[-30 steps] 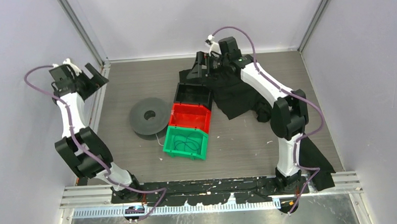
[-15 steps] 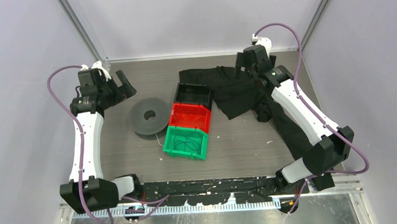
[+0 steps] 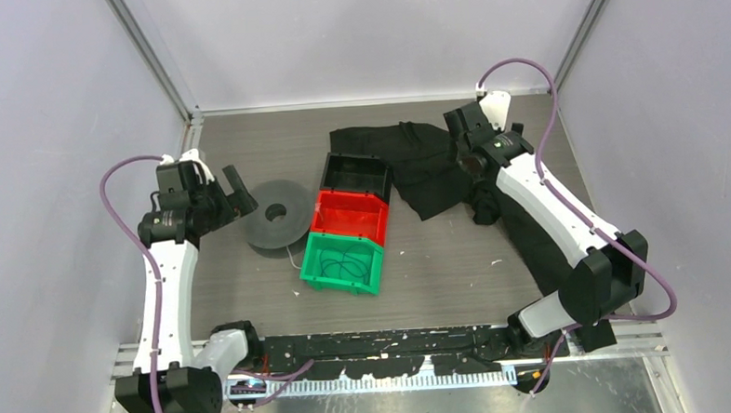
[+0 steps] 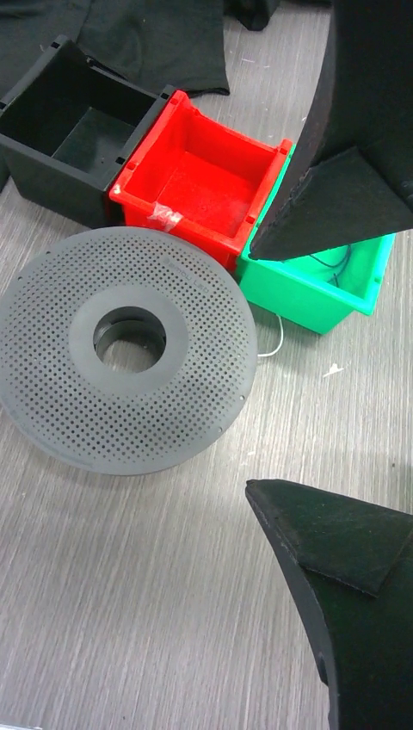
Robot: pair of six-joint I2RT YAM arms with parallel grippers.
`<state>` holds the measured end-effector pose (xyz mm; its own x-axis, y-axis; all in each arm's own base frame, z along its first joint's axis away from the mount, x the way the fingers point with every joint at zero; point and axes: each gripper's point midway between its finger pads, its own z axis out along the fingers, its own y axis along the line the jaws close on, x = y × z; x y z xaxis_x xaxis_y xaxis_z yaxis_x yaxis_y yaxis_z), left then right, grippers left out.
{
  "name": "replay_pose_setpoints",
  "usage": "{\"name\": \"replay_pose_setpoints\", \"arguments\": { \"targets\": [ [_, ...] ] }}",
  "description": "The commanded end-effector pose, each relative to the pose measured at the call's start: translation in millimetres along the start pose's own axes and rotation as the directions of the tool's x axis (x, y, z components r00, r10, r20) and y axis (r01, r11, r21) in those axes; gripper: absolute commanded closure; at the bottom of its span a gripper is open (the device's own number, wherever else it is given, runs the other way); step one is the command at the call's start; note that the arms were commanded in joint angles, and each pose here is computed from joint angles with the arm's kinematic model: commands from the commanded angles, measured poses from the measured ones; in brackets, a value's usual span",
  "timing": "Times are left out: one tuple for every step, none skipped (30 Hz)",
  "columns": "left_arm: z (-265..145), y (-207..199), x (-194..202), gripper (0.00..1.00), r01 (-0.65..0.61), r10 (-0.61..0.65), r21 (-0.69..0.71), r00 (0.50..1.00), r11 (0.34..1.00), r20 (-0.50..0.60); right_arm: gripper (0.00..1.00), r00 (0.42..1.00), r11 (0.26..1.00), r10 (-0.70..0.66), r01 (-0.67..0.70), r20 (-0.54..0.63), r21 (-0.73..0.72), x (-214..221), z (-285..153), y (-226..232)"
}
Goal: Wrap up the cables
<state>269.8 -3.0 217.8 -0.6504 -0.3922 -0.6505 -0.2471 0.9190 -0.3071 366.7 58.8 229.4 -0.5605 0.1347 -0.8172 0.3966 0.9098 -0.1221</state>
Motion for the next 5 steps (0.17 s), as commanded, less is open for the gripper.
{"name": "replay_pose_setpoints", "arguments": {
  "targets": [
    [-6, -1, -5, 0.01, -0.039, 0.038, 0.008, 0.998, 0.999, 0.046, 0.0, 0.994, 0.995, 0.095, -0.095, 0.057, 0.001, -15, -4, 0],
    [-7, -1, -8, 0.01, -0.044, 0.043, 0.011, 0.997, 0.999, 0.058, 0.0, 0.993, 0.995, 0.1, -0.1, 0.059, -0.003, -16, -4, 1],
    [-7, -2, -10, 0.01, -0.049, 0.048, 0.013, 0.996, 0.999, 0.07, 0.0, 0.993, 0.995, 0.104, -0.104, 0.06, -0.007, -16, -4, 2],
    [-8, -3, -13, 0.01, -0.057, 0.055, 0.017, 0.995, 0.998, 0.087, 0.0, 0.992, 0.994, 0.107, -0.107, 0.06, -0.008, -16, -4, 2],
    [-10, -4, -16, 0.0, -0.065, 0.062, 0.024, 0.993, 0.998, 0.102, 0.0, 0.992, 0.994, 0.111, -0.11, 0.06, -0.009, -16, -4, 2]
  ]
}}
